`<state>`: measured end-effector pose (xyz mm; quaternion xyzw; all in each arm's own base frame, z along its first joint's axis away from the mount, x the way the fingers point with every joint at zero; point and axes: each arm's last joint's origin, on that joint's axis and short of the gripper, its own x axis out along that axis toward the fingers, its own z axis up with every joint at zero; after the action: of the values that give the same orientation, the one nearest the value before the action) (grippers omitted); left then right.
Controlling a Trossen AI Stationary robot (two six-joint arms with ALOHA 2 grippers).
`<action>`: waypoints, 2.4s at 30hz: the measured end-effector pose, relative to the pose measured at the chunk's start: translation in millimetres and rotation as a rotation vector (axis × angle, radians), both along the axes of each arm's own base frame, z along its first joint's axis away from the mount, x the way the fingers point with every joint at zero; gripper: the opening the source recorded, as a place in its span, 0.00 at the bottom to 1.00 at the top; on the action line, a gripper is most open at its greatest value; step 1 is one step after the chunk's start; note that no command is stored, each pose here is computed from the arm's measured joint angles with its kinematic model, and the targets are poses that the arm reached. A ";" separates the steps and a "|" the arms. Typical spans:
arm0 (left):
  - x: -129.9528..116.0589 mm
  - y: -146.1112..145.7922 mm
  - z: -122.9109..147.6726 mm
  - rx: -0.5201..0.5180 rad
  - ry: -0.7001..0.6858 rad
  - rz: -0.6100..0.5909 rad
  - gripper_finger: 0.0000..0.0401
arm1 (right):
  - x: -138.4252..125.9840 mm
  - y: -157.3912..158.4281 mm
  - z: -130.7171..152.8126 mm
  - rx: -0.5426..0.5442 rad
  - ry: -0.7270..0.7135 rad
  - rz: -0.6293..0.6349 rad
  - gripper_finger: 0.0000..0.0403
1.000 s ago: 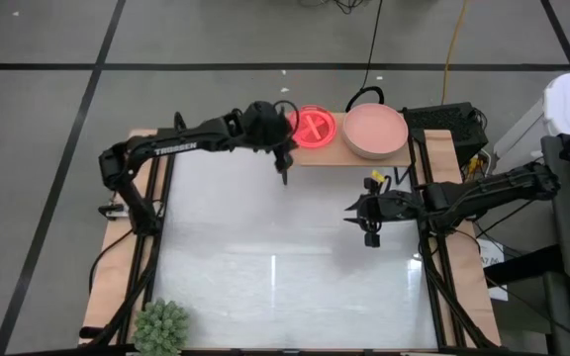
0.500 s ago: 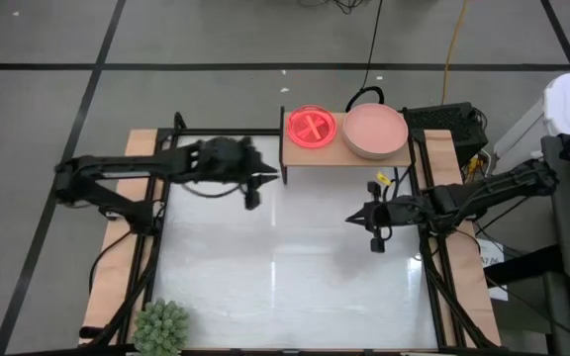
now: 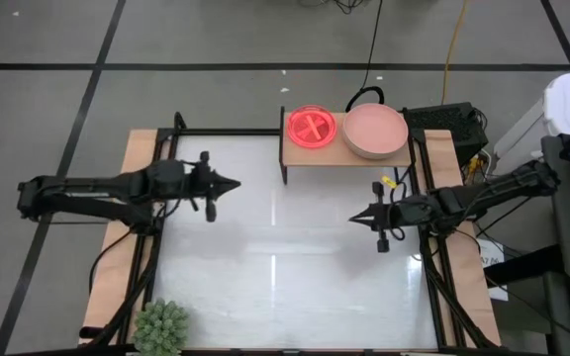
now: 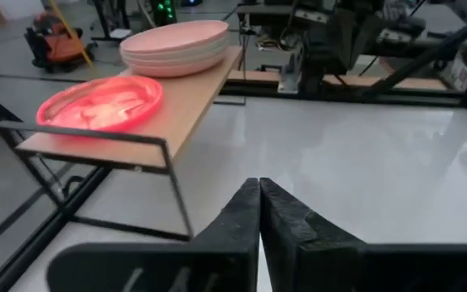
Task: Place and stack plates onto a shelf
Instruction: Return to Home Position
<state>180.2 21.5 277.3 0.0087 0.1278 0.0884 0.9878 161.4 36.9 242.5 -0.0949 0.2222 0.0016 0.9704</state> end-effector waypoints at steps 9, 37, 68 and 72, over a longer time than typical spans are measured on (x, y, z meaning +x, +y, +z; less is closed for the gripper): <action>-31.0 -2.7 -33.3 0.073 -0.004 -0.016 0.01 | -25.4 -10.9 -20.9 0.001 -0.057 -0.020 0.00; -48.8 -20.5 -90.3 -0.007 -0.076 -0.065 0.01 | -45.3 -13.2 -74.6 -0.023 -0.195 0.099 0.00; -67.4 -31.9 -113.5 -0.004 -0.205 -0.170 0.01 | -55.9 -15.5 -83.1 -0.074 -0.328 0.132 0.00; -68.8 -31.6 -111.2 0.013 -0.227 -0.168 0.01 | -59.7 -16.4 -80.3 -0.081 -0.363 0.134 0.00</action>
<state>111.4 -10.1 166.1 0.0160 0.0135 0.0067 0.9998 101.7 20.5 162.2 -0.1473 0.0365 0.0401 0.9876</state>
